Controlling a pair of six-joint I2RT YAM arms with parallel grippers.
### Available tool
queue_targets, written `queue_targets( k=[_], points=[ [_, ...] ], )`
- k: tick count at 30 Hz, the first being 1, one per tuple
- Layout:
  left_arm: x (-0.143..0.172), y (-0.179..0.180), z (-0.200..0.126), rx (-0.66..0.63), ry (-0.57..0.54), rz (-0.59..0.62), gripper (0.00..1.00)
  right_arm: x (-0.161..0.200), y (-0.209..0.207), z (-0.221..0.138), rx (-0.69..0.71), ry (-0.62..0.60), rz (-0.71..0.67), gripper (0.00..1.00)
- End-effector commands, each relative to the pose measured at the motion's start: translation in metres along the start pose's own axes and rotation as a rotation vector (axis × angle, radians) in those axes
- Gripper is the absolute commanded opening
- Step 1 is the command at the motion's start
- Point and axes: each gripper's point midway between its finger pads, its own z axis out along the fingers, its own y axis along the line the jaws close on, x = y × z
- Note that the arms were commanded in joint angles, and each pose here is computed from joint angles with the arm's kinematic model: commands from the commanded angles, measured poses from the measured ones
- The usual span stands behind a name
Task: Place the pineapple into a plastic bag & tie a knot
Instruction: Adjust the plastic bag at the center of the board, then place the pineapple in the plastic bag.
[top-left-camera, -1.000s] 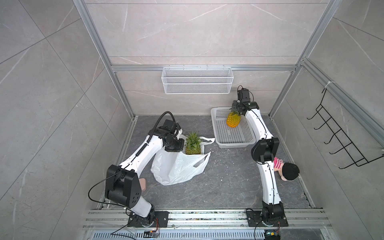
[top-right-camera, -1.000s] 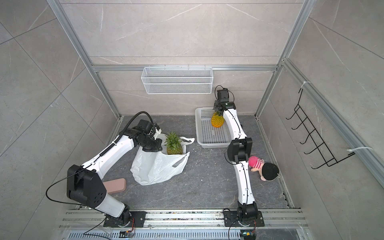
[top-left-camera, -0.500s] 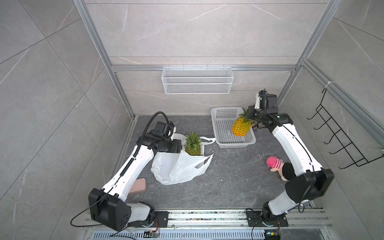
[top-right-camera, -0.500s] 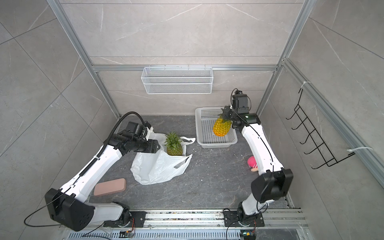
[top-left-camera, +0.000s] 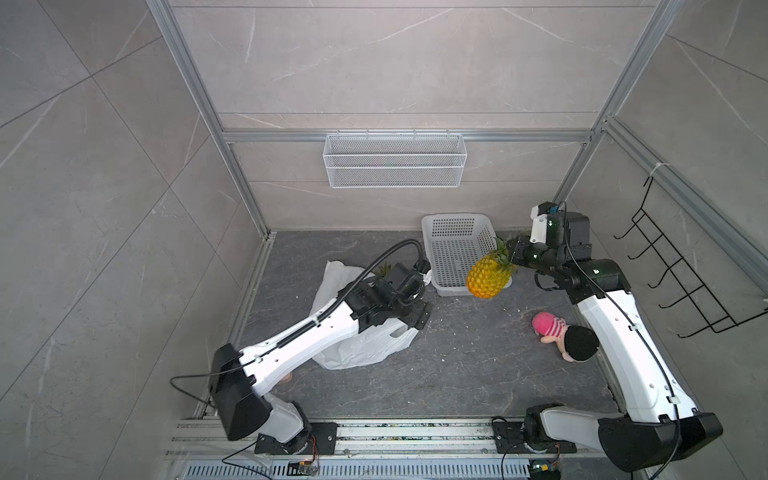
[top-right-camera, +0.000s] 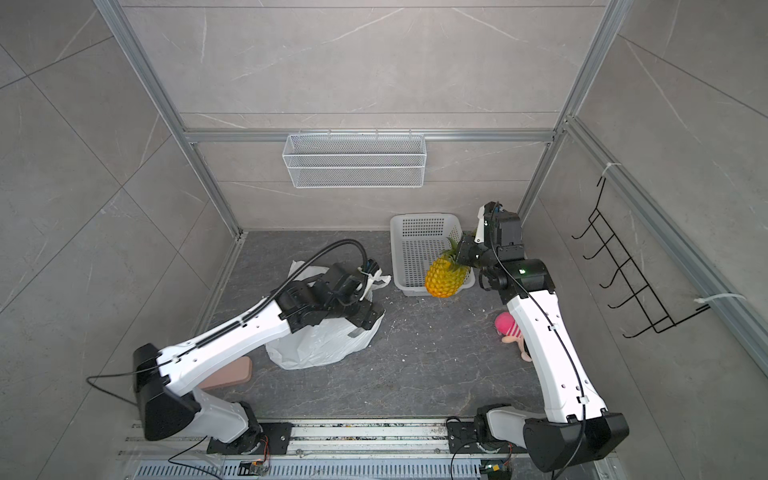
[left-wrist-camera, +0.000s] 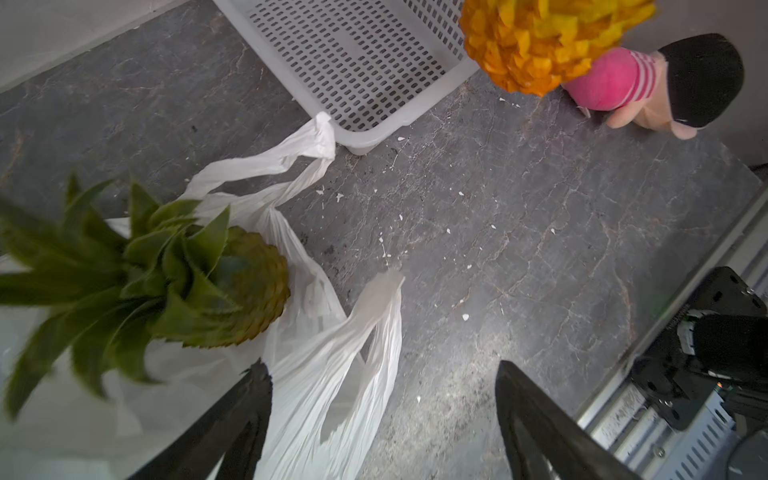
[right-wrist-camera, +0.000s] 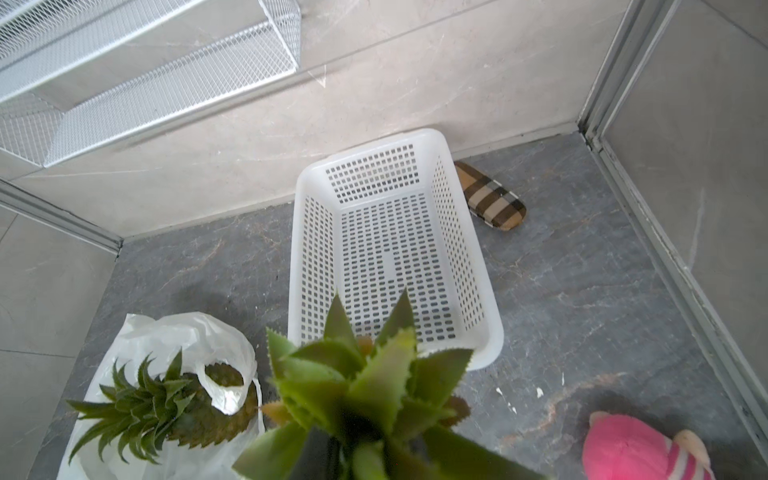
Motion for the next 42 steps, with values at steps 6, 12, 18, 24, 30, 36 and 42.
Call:
queue_targets(
  k=[6,12,18,24,30,36,42],
  points=[
    [-0.003,-0.010,0.054,-0.015,0.091,0.040,0.60,0.005,0.004,-0.027,-0.045,-0.038,0.035,0.00],
    [0.010,0.002,0.076,-0.095,0.154,0.056,0.46,0.004,0.013,-0.030,-0.095,-0.039,0.043,0.00],
    [0.019,-0.004,0.062,-0.041,0.156,0.037,0.03,0.009,0.030,-0.028,-0.204,-0.028,0.026,0.00],
    [0.028,-0.012,0.006,0.088,-0.021,0.018,0.00,0.017,0.073,-0.038,-0.475,-0.044,-0.001,0.00],
    [0.045,0.005,-0.039,0.089,-0.202,-0.020,0.00,0.040,0.123,-0.045,-0.682,-0.058,-0.018,0.00],
    [0.061,0.021,-0.057,0.055,-0.286,-0.082,0.00,0.072,0.192,-0.053,-0.810,-0.065,-0.104,0.00],
    [0.081,0.045,-0.082,-0.010,-0.382,-0.172,0.00,0.085,0.234,-0.045,-0.817,-0.106,-0.209,0.00]
  ],
)
